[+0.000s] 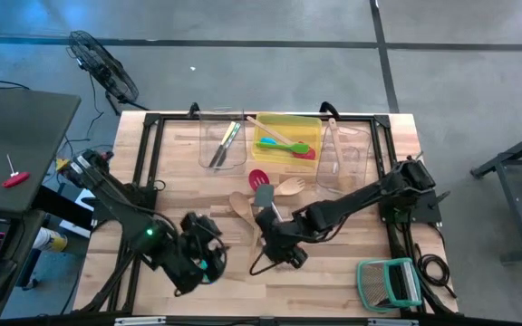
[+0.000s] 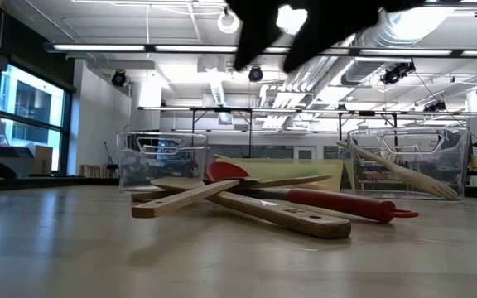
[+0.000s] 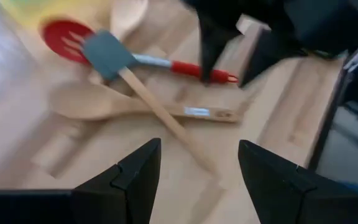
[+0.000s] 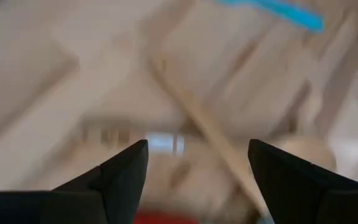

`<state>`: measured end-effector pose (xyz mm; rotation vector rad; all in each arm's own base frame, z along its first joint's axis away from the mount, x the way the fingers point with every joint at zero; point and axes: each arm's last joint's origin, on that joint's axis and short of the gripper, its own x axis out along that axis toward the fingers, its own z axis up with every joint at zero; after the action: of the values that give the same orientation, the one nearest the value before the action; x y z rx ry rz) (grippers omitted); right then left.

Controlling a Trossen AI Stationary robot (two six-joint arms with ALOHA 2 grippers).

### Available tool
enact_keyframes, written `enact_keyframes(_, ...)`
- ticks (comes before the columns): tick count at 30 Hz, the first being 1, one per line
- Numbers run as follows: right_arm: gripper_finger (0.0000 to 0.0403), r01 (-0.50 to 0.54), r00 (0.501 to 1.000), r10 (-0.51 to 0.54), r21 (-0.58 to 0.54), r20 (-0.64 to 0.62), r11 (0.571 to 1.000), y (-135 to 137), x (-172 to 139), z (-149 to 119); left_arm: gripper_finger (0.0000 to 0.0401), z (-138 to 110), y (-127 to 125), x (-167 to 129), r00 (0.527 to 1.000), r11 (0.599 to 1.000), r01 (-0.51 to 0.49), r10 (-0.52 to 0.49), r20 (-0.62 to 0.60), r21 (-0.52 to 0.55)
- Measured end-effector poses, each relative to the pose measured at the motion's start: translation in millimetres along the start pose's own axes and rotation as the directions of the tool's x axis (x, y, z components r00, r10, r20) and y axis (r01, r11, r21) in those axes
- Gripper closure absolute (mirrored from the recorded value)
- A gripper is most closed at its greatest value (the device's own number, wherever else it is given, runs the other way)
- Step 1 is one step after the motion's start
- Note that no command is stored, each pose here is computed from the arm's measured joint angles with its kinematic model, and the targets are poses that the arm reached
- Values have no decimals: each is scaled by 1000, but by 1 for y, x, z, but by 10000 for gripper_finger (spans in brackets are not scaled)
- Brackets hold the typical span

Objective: Pick & Place Kitchen Items
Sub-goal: Put the gray spatula into the yellow bin

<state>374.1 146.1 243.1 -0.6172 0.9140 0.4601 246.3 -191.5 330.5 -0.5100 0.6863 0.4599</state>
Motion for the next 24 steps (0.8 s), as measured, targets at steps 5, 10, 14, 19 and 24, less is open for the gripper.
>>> enact_keyframes(5, 133, 24, 985, -17, 38, -173, 999, 28, -17, -6, 190, -9, -13, 24, 998, 993, 8, -16, -66, -119)
enact_keyframes(10, 133, 22, 968, -1, 80, -249, 997, 58, -38, -7, 190, -10, -16, 68, 972, 980, -68, 24, -232, -186)
enact_keyframes(14, 133, 15, 970, 5, 83, -242, 996, 80, -55, -4, 190, -4, -11, 105, 937, 968, -126, 44, -346, -218)
enact_keyframes(19, 133, -2, 982, 17, 81, -190, 997, 99, -75, 1, 190, 8, -12, 138, 936, 959, -82, -19, -353, -270)
enact_keyframes(24, 133, -23, 980, 34, 58, -198, 998, 116, -82, 1, 190, 5, -6, 159, 915, 952, -134, 13, -403, -274)
